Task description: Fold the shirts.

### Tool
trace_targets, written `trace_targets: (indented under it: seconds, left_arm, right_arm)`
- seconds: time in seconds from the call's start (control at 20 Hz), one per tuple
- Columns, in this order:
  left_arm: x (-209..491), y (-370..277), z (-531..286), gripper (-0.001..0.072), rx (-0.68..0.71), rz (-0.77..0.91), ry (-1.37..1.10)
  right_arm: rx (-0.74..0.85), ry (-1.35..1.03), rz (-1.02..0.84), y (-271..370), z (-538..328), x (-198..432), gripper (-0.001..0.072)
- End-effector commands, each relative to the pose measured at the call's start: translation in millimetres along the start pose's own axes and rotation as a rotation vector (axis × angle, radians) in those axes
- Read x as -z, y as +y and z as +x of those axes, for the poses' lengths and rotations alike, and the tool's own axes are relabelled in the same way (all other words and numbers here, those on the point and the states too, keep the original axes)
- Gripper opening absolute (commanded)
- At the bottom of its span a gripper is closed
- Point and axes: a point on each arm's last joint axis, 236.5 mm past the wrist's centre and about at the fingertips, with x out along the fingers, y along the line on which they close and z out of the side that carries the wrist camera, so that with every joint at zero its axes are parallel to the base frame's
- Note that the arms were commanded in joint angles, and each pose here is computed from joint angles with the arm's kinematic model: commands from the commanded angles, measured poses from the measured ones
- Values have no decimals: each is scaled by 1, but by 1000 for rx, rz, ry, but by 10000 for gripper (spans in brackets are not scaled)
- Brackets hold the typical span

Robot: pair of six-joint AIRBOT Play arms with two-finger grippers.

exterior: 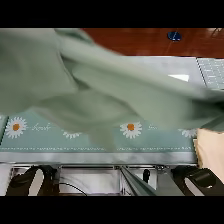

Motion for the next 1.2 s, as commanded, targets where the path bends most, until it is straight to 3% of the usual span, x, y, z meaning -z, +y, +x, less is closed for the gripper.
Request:
trace_targets:
  seconds: [0.0,0.15,0.4,0.6,0.9,0.95,1.0,1.05,1.15]
  left_arm:
    - [81,0,27,25,93,-99,227]
    - [183,5,66,25,169,-261,464]
    - [320,23,132,25,144,-482,696]
    - [367,32,191,25,90,-555,708]
    - [395,27,234,28,73,-727,710]
    - [398,23,233,90,88,-733,730]
    - [400,18,230,321,104,-734,749]
    - [401,14,225,500,121,-732,772]
    - [408,28,206,504,124,-702,856]
  right_arm:
    - [-161,194,121,23,65,70,27]
    - [-210,261,196,22,124,103,27]
    - [-87,292,263,-18,201,113,28]
    - [-6,277,367,-63,267,93,28]
    - [-69,213,640,-135,317,26,44]
    - [-80,202,648,-143,323,18,214]
    - [-92,203,639,-146,325,14,421]
    - [-98,210,624,-149,324,12,412]
    - [-90,211,624,-163,305,4,412]
